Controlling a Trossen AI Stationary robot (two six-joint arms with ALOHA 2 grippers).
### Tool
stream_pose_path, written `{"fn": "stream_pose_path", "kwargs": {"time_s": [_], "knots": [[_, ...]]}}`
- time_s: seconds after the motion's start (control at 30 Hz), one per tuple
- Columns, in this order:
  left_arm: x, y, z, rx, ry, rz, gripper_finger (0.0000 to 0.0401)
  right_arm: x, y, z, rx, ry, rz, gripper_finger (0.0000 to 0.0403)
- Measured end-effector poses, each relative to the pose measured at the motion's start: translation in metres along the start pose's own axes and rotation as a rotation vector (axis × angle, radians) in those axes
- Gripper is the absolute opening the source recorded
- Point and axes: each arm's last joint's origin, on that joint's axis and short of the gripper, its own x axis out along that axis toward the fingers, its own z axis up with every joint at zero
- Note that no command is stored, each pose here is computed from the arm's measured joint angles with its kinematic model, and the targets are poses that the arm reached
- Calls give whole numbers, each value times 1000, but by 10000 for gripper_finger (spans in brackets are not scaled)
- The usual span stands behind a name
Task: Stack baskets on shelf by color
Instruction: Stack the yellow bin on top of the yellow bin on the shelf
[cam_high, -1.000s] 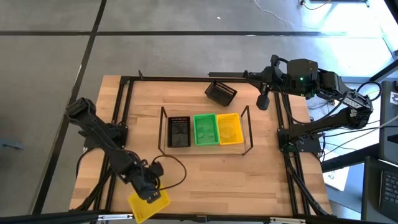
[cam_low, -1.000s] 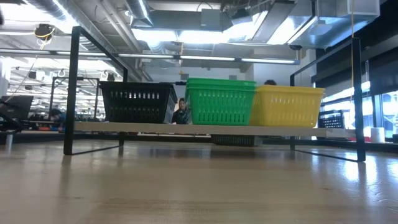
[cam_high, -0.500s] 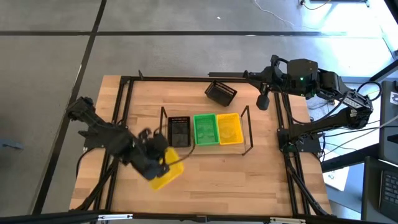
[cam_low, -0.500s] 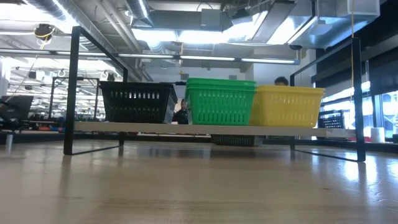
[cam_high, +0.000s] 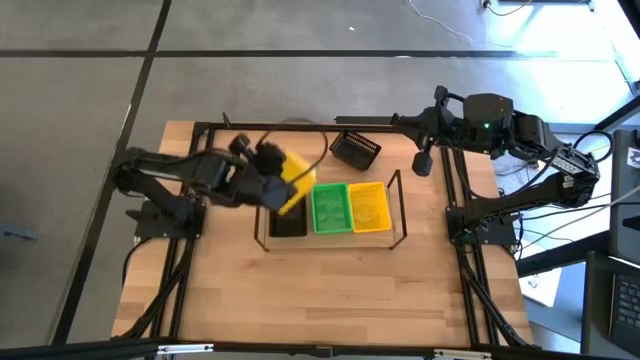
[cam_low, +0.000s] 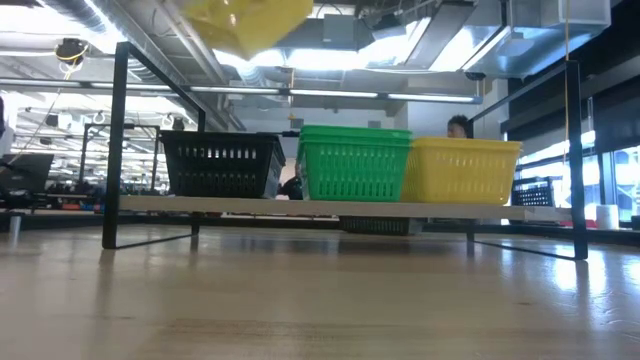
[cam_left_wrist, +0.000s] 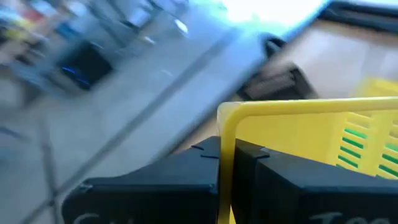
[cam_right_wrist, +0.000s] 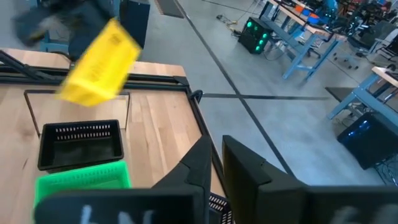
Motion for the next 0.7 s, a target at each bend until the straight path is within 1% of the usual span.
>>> {"fn": "stream_pose_path", "kwargs": {"time_s": [0.07, 0.17, 0.27, 0.33, 0.4, 0.47, 0.57, 0.63, 0.7], "knots": [[10, 2, 8, 16, -58, 86, 0, 2, 1, 0, -8, 3, 1, 31], [23, 2, 20, 63, -113, 169, 0, 7, 2, 0, -50, 15, 3, 16], [35, 2, 29, 121, -124, 196, 0, 14, 4, 1, -52, 16, 4, 7], [45, 0, 35, 133, -137, 223, 0, 20, 5, 2, -56, 22, 5, 7], [52, 1, 37, 163, -128, 236, 0, 27, 7, 2, -57, 25, 6, 14], [60, 0, 41, 154, -137, 251, 0, 34, 9, 2, -60, 36, 9, 28], [68, 3, 43, 175, -128, 266, 0, 46, 12, 3, -63, 41, 10, 57], [73, 4, 47, 160, -139, 275, 0, 54, 14, 3, -66, 47, 12, 77], [76, 5, 48, 171, -135, 285, 0, 61, 16, 4, -65, 43, 11, 92]]}}
